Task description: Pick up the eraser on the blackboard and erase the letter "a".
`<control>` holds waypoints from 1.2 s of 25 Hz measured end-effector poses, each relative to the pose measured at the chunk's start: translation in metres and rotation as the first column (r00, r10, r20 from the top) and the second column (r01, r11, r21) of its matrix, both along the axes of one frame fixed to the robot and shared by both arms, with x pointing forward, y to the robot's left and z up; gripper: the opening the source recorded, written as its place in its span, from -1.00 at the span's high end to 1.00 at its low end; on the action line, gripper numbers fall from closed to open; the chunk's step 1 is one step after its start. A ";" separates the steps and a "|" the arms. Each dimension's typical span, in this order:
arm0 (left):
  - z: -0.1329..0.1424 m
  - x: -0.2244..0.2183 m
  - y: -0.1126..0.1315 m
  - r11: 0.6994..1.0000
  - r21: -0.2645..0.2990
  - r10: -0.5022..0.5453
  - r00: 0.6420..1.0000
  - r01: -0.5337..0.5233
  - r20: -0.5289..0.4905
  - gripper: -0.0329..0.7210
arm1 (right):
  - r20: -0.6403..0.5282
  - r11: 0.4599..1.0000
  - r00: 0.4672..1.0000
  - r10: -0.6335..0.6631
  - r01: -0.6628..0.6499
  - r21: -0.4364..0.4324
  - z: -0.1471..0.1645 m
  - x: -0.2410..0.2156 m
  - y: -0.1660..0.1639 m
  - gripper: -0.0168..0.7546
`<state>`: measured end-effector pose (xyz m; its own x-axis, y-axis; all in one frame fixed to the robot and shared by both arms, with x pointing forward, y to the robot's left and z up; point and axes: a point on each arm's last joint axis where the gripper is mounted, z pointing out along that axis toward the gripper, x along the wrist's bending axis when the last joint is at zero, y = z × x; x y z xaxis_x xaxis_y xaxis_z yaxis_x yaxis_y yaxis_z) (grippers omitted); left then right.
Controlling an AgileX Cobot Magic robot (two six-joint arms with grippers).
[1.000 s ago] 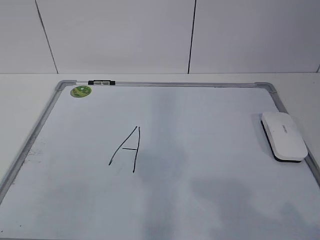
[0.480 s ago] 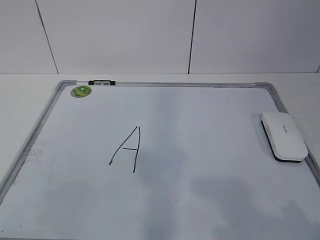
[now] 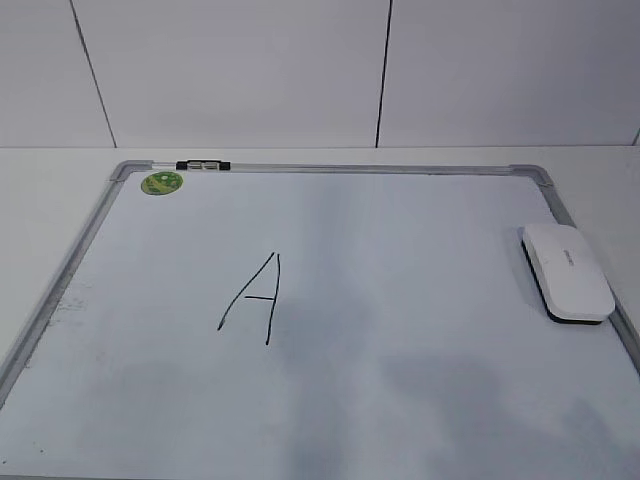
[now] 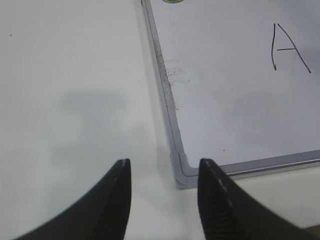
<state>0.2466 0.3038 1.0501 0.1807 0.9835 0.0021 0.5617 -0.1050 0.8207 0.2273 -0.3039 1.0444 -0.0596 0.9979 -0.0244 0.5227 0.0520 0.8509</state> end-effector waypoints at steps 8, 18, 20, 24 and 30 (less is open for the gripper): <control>0.000 0.000 0.000 1.000 0.000 0.000 1.000 0.000 0.000 0.07 | 0.002 1.000 1.000 0.000 0.000 0.000 0.000 0.000 0.000 -0.58; 0.000 -0.012 0.003 1.000 -0.021 0.000 0.997 0.002 0.081 0.11 | 0.003 1.000 1.000 -0.002 0.002 -0.003 0.000 0.000 0.000 -0.58; 0.000 -0.012 0.003 1.000 -0.021 0.000 0.997 0.002 0.083 0.12 | 0.005 1.000 1.000 -0.002 0.002 -0.003 0.000 0.001 0.000 -0.58; 0.000 -0.012 0.003 1.000 -0.021 0.000 0.997 0.002 0.081 0.12 | 0.005 1.000 1.000 -0.003 0.003 -0.005 0.000 0.001 0.000 -0.58; 0.000 -0.012 0.003 0.999 -0.021 0.035 0.996 -0.034 0.081 0.15 | 0.005 1.000 1.000 -0.004 0.004 -0.006 0.000 0.001 -0.001 -0.58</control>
<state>0.2344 0.3063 1.0498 0.1467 0.9892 -0.0042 0.4962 -0.0699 0.8654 0.2279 -0.3044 1.0444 -0.0556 0.9980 -0.0305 0.5183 0.0549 0.8534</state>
